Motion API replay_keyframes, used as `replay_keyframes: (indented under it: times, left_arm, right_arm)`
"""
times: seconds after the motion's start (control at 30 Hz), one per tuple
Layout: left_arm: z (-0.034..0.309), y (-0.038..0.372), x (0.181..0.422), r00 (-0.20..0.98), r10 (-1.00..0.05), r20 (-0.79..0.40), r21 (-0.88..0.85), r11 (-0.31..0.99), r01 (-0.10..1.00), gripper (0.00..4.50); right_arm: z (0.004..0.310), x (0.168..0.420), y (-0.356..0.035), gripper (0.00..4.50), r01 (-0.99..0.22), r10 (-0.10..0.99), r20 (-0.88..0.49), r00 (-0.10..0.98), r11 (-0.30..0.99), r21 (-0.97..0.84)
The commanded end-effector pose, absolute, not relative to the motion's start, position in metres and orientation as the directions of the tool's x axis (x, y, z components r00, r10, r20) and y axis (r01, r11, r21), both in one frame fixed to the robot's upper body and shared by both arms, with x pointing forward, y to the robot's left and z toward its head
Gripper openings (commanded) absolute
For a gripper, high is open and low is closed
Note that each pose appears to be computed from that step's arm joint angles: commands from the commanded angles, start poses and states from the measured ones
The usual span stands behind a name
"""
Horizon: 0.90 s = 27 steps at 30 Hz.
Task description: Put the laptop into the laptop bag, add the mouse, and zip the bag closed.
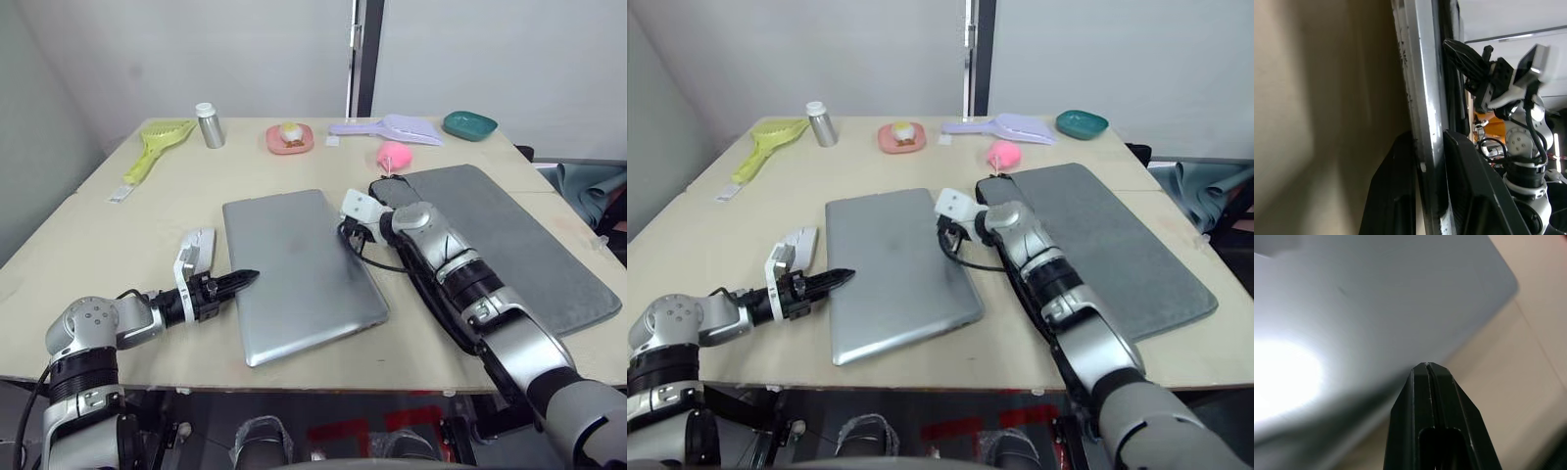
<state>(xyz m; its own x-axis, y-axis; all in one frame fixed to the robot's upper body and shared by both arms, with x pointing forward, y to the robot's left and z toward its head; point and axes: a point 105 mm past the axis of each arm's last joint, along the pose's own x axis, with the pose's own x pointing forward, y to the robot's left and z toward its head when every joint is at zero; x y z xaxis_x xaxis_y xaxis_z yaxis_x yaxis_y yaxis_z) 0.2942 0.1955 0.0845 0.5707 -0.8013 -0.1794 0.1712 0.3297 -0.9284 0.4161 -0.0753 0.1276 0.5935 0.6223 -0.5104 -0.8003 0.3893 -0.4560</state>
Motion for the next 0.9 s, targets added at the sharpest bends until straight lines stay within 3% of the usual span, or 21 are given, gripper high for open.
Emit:
replay_keyframes:
  times: [0.03, 0.33, 0.57, 0.9]
  left_arm:
    - [0.062, 0.196, 0.284, 0.525, -0.79, -0.317, -0.905, 0.418, 0.083, 0.33]
    - [0.062, 0.197, 0.283, 0.521, -0.792, -0.319, -0.901, 0.424, 0.093, 0.33]
    - [0.062, 0.199, 0.281, 0.515, -0.795, -0.321, -0.9, 0.425, 0.095, 0.33]
    - [0.06, 0.199, 0.285, 0.528, -0.789, -0.316, -0.892, 0.436, 0.118, 0.33]
  right_arm:
    - [0.127, 0.416, -0.08, 0.0, -0.804, 0.614, -0.528, 0.586, 0.364, -0.47]
    - [0.093, 0.387, -0.057, 0.0, -0.897, 0.659, -0.617, 0.43, 0.232, -0.377]
    - [0.096, 0.374, -0.033, 0.0, -0.925, 0.731, -0.579, 0.361, 0.203, -0.321]
    - [0.094, 0.382, -0.043, 0.0, -0.907, 0.692, -0.598, 0.405, 0.221, -0.359]
